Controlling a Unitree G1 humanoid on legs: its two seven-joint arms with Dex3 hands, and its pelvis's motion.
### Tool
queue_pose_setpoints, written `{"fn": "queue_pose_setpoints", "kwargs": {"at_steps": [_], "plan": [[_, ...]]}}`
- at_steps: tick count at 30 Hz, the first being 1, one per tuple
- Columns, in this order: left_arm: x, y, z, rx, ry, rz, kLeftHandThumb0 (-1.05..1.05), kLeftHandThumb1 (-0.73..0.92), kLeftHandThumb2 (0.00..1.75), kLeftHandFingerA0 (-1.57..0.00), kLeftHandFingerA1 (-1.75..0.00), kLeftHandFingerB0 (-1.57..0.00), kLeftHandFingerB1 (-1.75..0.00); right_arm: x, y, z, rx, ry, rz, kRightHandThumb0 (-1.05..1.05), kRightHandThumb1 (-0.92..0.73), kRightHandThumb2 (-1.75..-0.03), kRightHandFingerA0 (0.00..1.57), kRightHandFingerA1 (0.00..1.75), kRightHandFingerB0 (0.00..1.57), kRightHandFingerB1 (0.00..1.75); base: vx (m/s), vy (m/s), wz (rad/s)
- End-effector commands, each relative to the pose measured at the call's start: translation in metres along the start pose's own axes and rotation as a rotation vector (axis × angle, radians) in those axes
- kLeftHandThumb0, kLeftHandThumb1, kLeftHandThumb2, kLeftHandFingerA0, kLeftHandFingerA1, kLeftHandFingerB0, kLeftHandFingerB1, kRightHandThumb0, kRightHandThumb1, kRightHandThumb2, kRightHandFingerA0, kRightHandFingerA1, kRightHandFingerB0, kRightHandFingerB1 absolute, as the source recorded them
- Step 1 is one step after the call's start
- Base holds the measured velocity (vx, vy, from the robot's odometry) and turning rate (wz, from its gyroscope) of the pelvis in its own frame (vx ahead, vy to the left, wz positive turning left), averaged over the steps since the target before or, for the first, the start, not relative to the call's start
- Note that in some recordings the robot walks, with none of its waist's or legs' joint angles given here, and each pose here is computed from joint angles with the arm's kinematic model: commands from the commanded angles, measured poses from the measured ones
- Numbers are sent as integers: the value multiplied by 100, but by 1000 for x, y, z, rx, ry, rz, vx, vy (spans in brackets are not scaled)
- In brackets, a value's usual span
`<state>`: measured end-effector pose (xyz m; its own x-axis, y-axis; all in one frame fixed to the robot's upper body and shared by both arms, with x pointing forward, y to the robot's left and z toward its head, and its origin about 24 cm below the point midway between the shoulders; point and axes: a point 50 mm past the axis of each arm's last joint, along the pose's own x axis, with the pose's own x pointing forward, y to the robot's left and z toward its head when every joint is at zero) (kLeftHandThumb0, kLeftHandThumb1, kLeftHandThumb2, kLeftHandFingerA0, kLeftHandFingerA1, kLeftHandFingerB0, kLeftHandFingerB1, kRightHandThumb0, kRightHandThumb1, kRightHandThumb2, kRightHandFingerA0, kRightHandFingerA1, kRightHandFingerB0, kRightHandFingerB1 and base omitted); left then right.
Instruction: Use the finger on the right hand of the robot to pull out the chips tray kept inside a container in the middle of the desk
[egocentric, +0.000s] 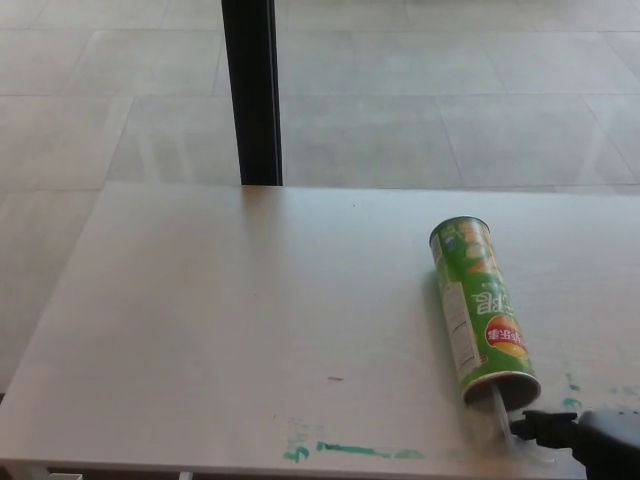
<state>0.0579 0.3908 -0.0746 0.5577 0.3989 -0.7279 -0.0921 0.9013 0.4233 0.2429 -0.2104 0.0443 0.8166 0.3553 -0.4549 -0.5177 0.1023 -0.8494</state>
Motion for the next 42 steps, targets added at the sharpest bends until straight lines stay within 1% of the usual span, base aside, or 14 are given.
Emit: {"fn": "queue_pose_setpoints", "kwargs": {"at_steps": [1, 3, 4, 8, 9, 12, 14, 15, 19, 23, 24, 25, 37, 42], "plan": [[-2, 8, 3, 10, -22, 21, -41, 72, 62, -49, -54, -47, -40, -7, 19, -8, -112, 63, 85, -16, -52, -56, 84, 129, 44, 41, 0, 0, 0], [-2, 9, 2, 12, -13, 23, -41, 73, 62, -50, -50, -47, -40, -9, 21, -5, -120, 53, 92, -16, -50, -55, 88, 124, 47, 41, 0, 0, 0], [-2, 9, 2, 17, -8, 27, -40, 74, 62, -51, -51, -47, -40, -10, 23, -5, -128, 45, 90, -17, -50, -56, 86, 130, 46, 40, 0, 0, 0], [-2, 9, 1, 25, -6, 28, -40, 74, 62, -50, -52, -46, -40, -12, 28, -3, -127, 54, 125, -20, -52, -56, 83, 127, 44, 40, 0, 0, 0], [-3, 9, 0, 19, -9, 25, -42, 74, 62, -48, -54, -48, -42, -13, 29, -3, -126, 49, 124, -20, -51, -57, 81, 135, 46, 41, 0, 0, 0], [-2, 9, 0, 6, -11, 27, -42, 73, 62, -49, -53, -47, -41, -15, 29, -1, -125, 42, 122, -20, -52, -57, 80, 134, 45, 41, 0, 0, 0], [-2, 10, 0, -1, -3, 28, -42, 72, 61, -49, -53, -45, -39, -19, 29, 1, -108, 37, 110, -17, -52, -57, 84, 135, 45, 42, 0, 0, 0], [-3, 10, 0, 14, -7, 23, -42, 74, 62, -49, -53, -44, -39, -21, 29, 1, -102, 33, 106, -17, -51, -56, 87, 131, 44, 43, 0, 0, 0], [-2, 9, 0, 9, -3, 29, -41, 73, 62, -49, -53, -46, -40, -27, 29, 3, -83, 26, 101, -16, -51, -56, 87, 129, 44, 42, 0, 0, 0], [-2, 9, -1, -7, 3, 28, -41, 74, 62, -49, -54, -44, -39, -34, 30, 4, -45, 26, 133, -14, -53, -57, 83, 134, 41, 41, 0, 0, 0], [-3, 9, -1, -6, -1, 26, -41, 73, 62, -48, -54, -46, -40, -37, 31, 5, -38, 25, 130, -15, -52, -57, 86, 130, 42, 41, 0, 0, 0], [-3, 9, -1, 4, -7, 25, -41, 73, 62, -49, -54, -46, -40, -41, 32, 6, -19, 21, 122, -16, -52, -57, 84, 136, 43, 42, 0, 0, 0], [-2, 11, -1, 15, 5, 33, -41, 73, 62, -50, -52, -46, -39, -58, 32, 11, 4, 5, 121, -20, -54, -56, 86, 121, 40, 38, 0, 0, 0], [-3, 11, 0, 25, -1, 30, -41, 74, 62, -49, -55, -46, -41, -64, 33, 15, 22, -13, 106, -18, -55, -56, 85, 127, 39, 40, 0, 0, 0]]}}
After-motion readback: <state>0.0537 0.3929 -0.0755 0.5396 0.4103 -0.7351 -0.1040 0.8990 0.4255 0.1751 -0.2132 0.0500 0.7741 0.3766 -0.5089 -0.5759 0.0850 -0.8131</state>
